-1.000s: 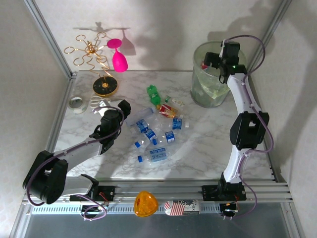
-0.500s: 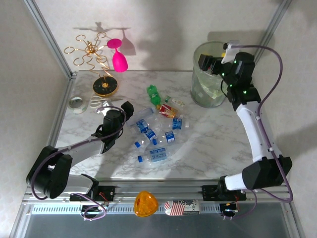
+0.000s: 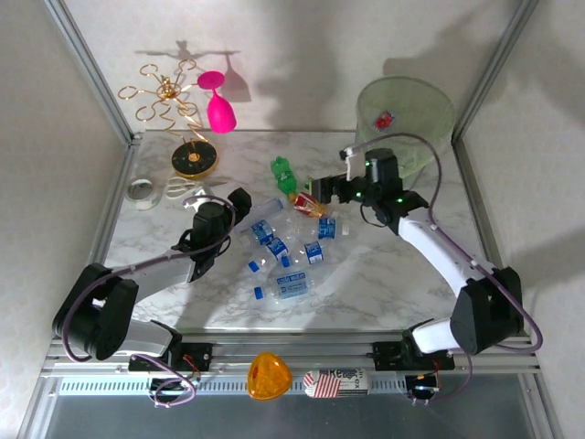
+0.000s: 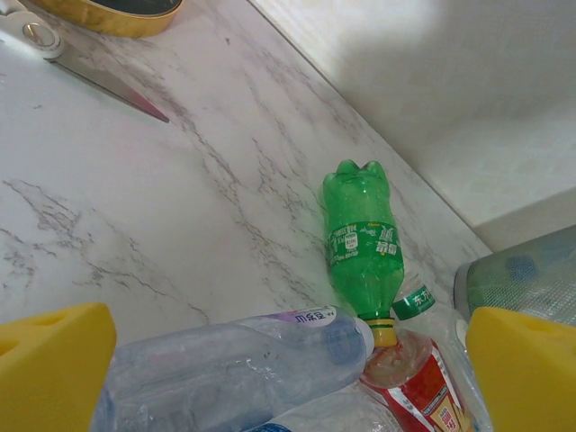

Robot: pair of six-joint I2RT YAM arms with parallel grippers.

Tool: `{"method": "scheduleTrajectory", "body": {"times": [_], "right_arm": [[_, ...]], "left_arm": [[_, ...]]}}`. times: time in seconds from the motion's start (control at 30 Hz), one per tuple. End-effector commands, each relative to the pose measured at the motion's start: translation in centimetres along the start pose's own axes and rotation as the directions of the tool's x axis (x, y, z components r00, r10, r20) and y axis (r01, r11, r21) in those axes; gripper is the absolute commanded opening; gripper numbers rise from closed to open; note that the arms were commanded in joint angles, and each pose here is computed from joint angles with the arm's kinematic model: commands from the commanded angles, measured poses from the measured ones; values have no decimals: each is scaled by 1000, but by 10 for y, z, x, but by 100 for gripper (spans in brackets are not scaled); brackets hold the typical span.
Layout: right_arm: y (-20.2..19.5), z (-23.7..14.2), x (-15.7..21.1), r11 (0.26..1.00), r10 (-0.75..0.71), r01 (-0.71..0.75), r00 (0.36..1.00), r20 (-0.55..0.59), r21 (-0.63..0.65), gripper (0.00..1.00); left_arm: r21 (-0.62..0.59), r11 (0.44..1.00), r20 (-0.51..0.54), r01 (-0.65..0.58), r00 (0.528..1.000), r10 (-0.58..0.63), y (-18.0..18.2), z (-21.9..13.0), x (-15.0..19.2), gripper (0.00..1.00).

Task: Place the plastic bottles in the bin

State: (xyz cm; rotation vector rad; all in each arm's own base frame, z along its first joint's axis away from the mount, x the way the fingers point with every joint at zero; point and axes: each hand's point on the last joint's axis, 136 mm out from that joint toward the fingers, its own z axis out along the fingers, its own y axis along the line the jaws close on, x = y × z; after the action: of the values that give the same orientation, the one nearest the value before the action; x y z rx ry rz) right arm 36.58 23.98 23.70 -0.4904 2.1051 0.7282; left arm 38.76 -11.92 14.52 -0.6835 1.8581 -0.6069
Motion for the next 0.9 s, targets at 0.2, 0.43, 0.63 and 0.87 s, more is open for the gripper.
{"method": "scheduleTrajectory", "body": {"times": [0.2, 0.43, 0.63, 0.87], "right_arm": [[-4, 33, 115, 951, 279, -217, 910, -307, 220, 99], [-1, 13, 167, 841, 526, -448, 809, -263, 304, 99], [11, 12, 195, 782, 619, -543, 737, -271, 306, 99], [20, 30, 191, 728, 685, -645, 691, -230, 232, 99]], "left_arm": [[12, 1000, 32, 12, 999, -12, -7, -2, -12, 100], [0, 1000, 38, 7, 999, -7, -3, -2, -12, 100], [-4, 1000, 44, 13, 999, -12, 0, -3, -12, 100], [-13, 1000, 59, 5, 998, -4, 2, -10, -16, 100]]}}
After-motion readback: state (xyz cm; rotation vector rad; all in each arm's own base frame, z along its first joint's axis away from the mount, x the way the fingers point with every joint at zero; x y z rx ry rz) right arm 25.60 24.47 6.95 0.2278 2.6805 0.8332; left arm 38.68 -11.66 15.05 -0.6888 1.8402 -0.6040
